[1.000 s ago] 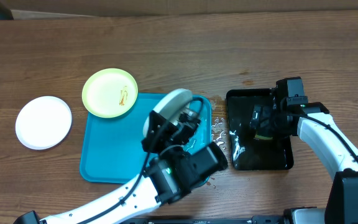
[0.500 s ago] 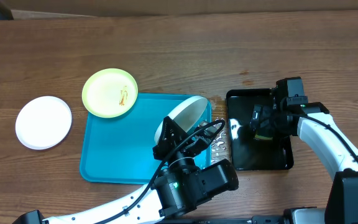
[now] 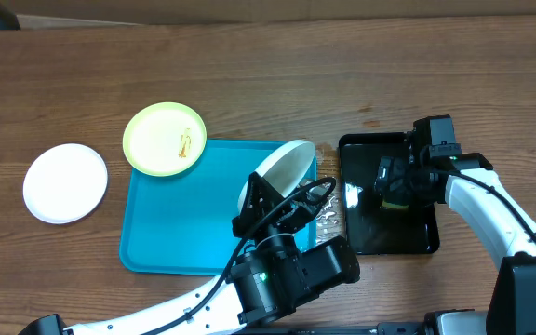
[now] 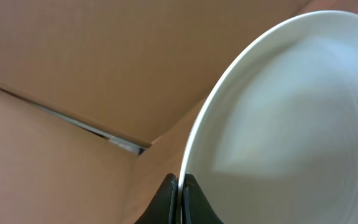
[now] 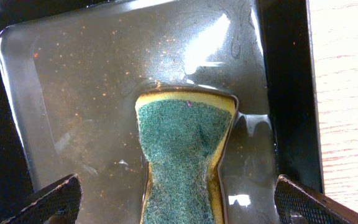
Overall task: Clean dirty plates on tray and stack at the side
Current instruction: 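Tilt the white plate up over the teal tray with the left gripper, then carry the white plate left and stack it on the other white plate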
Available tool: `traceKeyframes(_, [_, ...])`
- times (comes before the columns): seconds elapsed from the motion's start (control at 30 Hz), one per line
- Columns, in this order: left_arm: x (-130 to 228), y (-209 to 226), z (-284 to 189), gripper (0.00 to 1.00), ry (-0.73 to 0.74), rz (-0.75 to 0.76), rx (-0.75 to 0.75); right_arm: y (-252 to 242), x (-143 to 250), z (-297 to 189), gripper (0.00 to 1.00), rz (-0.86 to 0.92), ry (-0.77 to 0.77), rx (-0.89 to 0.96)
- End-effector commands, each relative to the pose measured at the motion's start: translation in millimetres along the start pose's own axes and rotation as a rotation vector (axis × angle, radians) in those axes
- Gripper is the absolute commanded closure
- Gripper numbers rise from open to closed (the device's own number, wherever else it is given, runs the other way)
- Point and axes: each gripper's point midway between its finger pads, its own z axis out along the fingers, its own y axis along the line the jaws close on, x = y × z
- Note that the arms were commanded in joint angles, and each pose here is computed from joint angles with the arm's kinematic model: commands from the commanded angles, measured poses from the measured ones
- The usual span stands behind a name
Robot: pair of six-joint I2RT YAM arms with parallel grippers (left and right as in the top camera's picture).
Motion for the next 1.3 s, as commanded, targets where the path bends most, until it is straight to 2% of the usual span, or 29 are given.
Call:
traceKeyframes(0.0, [-8.1,7.8,3.7,0.96,0.004,-0.108,0.012,-1.7,-1.5,0.5,0.00,0.007,-0.006,0.006])
traceKeyframes(0.13, [-2.5,-6.4,26.1,0.96,0.075,-0.233,0.139,-1.8,-1.6,0.5,0.00,0.007,-0.006,0.006])
traceKeyframes(0.27, [11.8,5.1,59.9,0.96,0.200,-0.498,0.235,-1.8,-1.6,0.5,0.00,0.007,-0.006,0.006])
traceKeyframes(0.4, [19.2,37.2,91.8,0.96,0.281,-0.773,0.356,-1.8,-1.6,0.5,0.00,0.007,-0.006,0.006])
traceKeyframes(0.5, [43.6,75.5,120.1,0.96,0.342,-0.998,0.380,-1.8,-1.6,0.5,0.00,0.007,-0.006,0.006])
traceKeyframes(0.53, [54.6,85.7,127.1,0.96,0.361,-1.045,0.367,-1.8,-1.6,0.5,0.00,0.007,-0.006,0.006])
traceKeyframes(0.7, [163.0,147.7,156.0,0.96,0.570,-1.272,0.152,-1.8,-1.6,0.5,0.00,0.007,-0.006,0.006])
traceKeyframes(0.8, [241.8,186.5,159.1,0.96,0.689,-1.394,-0.037,-1.8,-1.6,0.5,0.00,0.007,-0.006,0.006])
traceKeyframes(0.9, [291.6,203.6,153.6,0.96,0.768,-1.488,-0.150,-1.8,-1.6,0.5,0.00,0.007,-0.006,0.006])
traceKeyframes(1.07, [364.2,202.8,146.5,0.96,0.929,-1.607,-0.275,-1.8,-1.6,0.5,0.00,0.007,-0.006,0.006])
traceKeyframes(1.27, [408.6,183.8,153.1,0.96,1.047,-1.617,-0.301,-1.8,-1.6,0.5,0.00,0.007,-0.006,0.006])
